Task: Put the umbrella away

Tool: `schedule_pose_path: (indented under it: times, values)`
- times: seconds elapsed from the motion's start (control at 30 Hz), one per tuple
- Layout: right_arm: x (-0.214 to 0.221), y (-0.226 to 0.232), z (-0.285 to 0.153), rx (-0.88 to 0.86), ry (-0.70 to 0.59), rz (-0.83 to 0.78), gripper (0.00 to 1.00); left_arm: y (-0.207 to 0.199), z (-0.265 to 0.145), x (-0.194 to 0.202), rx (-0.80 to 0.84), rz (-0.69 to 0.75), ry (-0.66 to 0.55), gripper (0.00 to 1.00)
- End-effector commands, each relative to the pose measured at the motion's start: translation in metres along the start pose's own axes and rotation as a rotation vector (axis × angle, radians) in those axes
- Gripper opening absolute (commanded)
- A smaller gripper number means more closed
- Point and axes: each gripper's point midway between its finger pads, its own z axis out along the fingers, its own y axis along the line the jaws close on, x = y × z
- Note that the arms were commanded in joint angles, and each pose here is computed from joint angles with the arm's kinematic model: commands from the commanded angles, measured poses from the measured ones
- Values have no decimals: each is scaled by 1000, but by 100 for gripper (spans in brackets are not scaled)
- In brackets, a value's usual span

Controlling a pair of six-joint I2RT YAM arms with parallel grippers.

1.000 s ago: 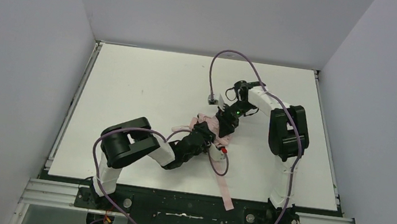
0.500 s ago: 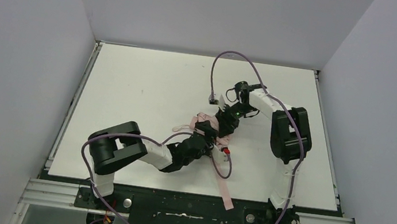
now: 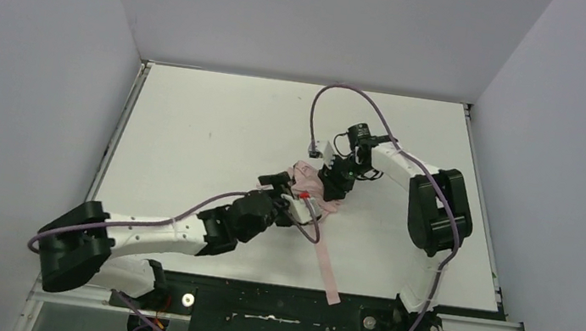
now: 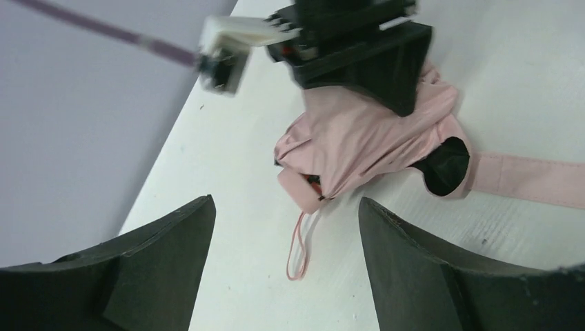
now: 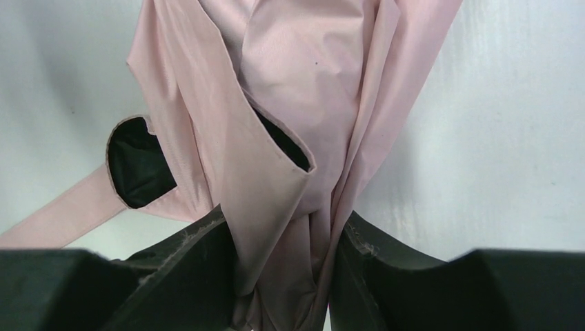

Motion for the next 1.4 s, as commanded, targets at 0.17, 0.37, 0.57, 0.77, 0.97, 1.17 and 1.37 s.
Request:
schedule_pose_path:
  times: [0.17, 0.37, 0.57, 0.77, 0.97, 1.17, 1.37]
  values:
    - [18, -39, -10, 344, 145, -141, 12, 92, -37, 21, -87, -646, 93, 73]
    - [22, -11, 0, 364, 115, -288, 11, 129, -28, 29, -13, -850, 63, 73]
    - [16, 23, 11, 334, 30, -563, 9, 131, -8, 39, 108, -850, 91, 76]
    - [23, 35, 17, 348, 41, -667, 8, 110, 18, 36, 317, -821, 110, 88]
    - [17, 36, 20, 415, 36, -759, 8, 77, 43, 29, 551, -878, 90, 90]
    - [14, 41, 22, 420, 23, -786, 7, 49, 56, 33, 671, -825, 96, 91]
    - [12, 40, 23, 427, 20, -792, 6, 16, 60, 44, 798, -801, 142, 92]
